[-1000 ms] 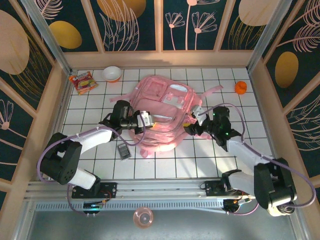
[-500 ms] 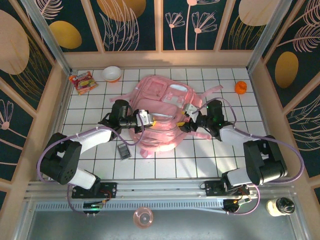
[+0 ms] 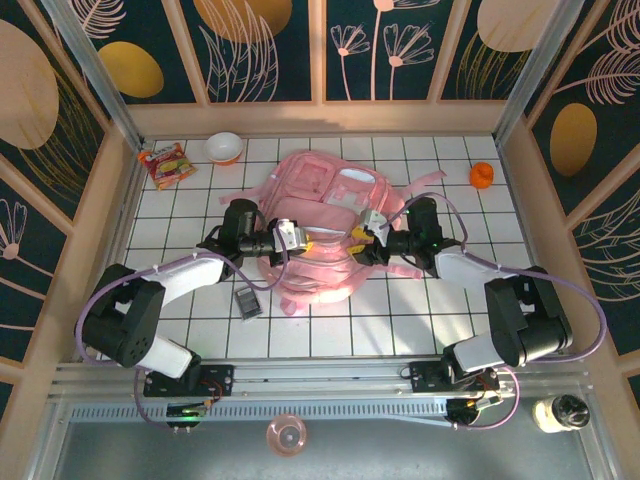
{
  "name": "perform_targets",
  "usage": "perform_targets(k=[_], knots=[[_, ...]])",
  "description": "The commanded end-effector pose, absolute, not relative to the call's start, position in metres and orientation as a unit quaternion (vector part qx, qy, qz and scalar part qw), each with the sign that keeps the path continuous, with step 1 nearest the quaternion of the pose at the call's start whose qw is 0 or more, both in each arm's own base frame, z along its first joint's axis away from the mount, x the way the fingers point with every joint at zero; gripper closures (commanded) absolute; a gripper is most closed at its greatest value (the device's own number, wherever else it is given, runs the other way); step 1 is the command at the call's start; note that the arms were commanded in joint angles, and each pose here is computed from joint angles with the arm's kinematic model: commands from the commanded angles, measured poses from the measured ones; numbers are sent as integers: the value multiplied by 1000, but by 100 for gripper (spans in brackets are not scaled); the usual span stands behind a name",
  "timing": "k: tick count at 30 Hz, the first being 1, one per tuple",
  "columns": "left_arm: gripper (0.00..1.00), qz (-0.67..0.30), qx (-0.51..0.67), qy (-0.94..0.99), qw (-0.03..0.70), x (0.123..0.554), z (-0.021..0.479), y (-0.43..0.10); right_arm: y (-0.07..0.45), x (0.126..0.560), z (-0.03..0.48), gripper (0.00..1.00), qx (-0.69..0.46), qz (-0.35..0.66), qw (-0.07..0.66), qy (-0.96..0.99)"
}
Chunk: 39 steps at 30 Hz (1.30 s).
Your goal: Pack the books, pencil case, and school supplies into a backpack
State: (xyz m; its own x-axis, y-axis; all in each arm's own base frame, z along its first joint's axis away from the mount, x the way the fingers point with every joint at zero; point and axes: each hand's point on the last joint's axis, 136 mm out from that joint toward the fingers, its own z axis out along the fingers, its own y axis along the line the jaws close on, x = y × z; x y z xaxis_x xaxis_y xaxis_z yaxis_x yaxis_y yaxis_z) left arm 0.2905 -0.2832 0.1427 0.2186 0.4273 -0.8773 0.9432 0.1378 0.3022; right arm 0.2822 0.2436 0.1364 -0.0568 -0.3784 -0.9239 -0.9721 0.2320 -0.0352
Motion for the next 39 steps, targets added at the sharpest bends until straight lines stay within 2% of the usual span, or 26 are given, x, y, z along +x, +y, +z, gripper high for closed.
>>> perform_targets(k=[1, 4, 8, 13, 16, 22, 24, 34, 36, 39], knots=[[100, -301, 613, 505, 528, 284, 176, -298, 251, 273, 149, 59, -524, 364, 438, 633], [100, -303, 613, 505, 527, 282, 177, -298, 252, 280, 147, 62, -509, 369, 431, 648], [100, -302, 611, 507, 527, 282, 177, -297, 255, 285, 147, 75, -500, 381, 422, 653], [100, -291, 608, 515, 529, 284, 176, -294, 257, 277, 149, 75, -501, 407, 406, 647], [100, -281, 605, 522, 531, 287, 174, -293, 256, 273, 150, 80, -497, 416, 397, 650], [100, -255, 579, 551, 545, 301, 177, -288, 250, 267, 157, 97, -478, 407, 399, 668], [100, -243, 563, 565, 552, 308, 179, -285, 249, 266, 162, 100, -463, 410, 403, 675], [100, -241, 539, 580, 561, 313, 187, -282, 264, 247, 167, 100, -441, 439, 382, 683], [100, -250, 543, 570, 563, 309, 191, -284, 266, 244, 162, 91, -441, 443, 376, 684], [100, -265, 549, 557, 563, 302, 193, -286, 265, 246, 158, 84, -436, 448, 373, 686]])
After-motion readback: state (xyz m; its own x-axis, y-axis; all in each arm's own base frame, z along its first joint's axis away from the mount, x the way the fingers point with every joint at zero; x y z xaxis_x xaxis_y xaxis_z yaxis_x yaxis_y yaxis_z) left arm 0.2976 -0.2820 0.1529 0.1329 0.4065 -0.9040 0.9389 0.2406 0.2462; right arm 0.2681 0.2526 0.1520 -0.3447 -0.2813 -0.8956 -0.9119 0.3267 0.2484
